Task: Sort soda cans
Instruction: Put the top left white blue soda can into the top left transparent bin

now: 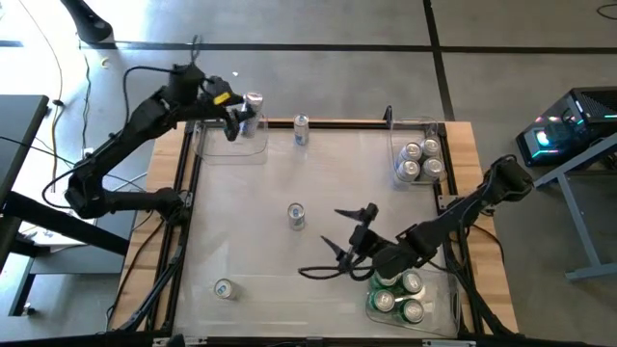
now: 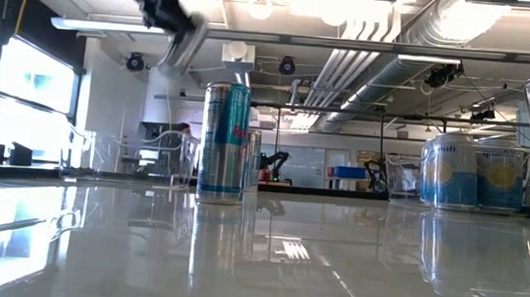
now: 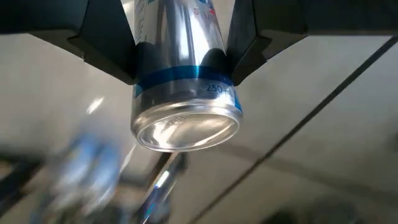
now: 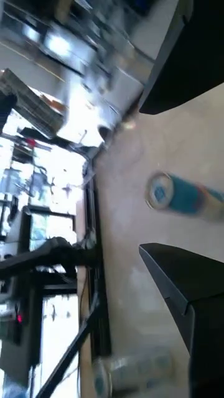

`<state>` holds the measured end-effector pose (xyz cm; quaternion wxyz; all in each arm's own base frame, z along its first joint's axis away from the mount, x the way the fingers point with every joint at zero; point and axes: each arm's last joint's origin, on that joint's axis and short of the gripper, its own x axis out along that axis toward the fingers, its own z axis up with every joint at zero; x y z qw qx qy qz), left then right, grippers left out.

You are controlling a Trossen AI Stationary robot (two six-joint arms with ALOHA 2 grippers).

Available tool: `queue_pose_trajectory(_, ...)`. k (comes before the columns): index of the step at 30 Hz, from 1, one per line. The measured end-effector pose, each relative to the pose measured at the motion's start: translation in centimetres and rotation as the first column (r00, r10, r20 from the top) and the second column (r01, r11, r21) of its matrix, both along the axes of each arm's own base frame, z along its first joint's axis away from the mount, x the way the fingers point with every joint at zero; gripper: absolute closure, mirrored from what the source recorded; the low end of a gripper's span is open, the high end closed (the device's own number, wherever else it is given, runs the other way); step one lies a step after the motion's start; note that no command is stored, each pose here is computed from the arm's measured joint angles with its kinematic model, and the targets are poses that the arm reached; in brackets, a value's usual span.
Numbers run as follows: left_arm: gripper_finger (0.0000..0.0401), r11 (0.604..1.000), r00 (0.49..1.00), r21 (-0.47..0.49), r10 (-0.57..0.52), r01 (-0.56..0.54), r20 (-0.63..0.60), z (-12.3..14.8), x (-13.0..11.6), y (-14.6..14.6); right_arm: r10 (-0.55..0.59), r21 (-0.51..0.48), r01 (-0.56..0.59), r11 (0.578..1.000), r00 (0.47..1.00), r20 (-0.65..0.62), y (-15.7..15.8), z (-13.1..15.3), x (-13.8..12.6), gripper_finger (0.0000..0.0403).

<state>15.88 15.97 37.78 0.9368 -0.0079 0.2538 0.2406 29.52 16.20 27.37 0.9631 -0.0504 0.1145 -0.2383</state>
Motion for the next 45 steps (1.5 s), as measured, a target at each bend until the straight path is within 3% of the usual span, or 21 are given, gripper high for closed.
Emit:
queue_pose_trajectory(3,0.0201,0.994,0.978,0.007,-0.110,0.111,0.175,1.7,0.1,-1.1,0.004,-0.086,-0.007,0.996,0.999,-0.032,0.1,-0.1,0.3,0.0049)
queue_pose_trajectory(6,0.0201,0.966,0.911,0.050,-0.255,0.252,0.323,3.5,0.5,-2.5,0.058,-0.124,-0.065,0.990,0.996,-0.061,0.0,-0.9,1.3,0.0049)
queue_pose_trajectory(10,0.0201,0.913,0.799,0.146,-0.404,0.380,0.445,5.4,1.5,-4.6,0.197,-0.172,-0.182,0.968,0.977,0.074,-1.1,0.7,3.4,0.0049)
queue_pose_trajectory(16,0.0201,0.818,0.614,0.326,-0.572,0.474,0.543,7.7,2.9,-7.6,0.260,-0.265,-0.152,0.952,0.858,0.442,-5.2,4.9,4.7,0.0049)
queue_pose_trajectory(20,0.0201,0.752,0.487,0.438,-0.655,0.492,0.578,8.9,3.3,-9.4,0.299,-0.245,-0.190,0.951,0.770,0.563,-8.3,5.8,5.4,0.0049)
queue_pose_trajectory(25,0.0201,0.701,0.382,0.526,-0.708,0.482,0.593,9.7,3.9,-11.1,0.326,-0.169,-0.288,0.943,0.686,0.650,-12.5,6.0,6.1,0.0049)
queue_pose_trajectory(28,0.0201,0.673,0.352,0.557,-0.734,0.487,0.581,9.5,5.0,-11.8,0.374,-0.175,-0.357,0.917,0.623,0.687,-14.5,6.4,6.1,0.0049)
queue_pose_trajectory(32,0.0201,0.675,0.383,0.568,-0.737,0.471,0.557,8.5,7.1,-12.3,0.468,-0.213,-0.470,0.857,0.536,0.703,-15.7,6.7,6.0,0.0049)
queue_pose_trajectory(36,0.0201,0.663,0.381,0.581,-0.748,0.472,0.544,7.7,8.9,-12.5,0.471,-0.191,-0.498,0.846,0.528,0.707,-16.3,6.6,6.0,0.0049)
queue_pose_trajectory(45,0.0201,0.659,0.379,0.564,-0.750,0.498,0.542,6.6,10.9,-12.4,0.562,-0.269,-0.557,0.785,0.460,0.688,-16.0,6.9,5.8,0.0049)
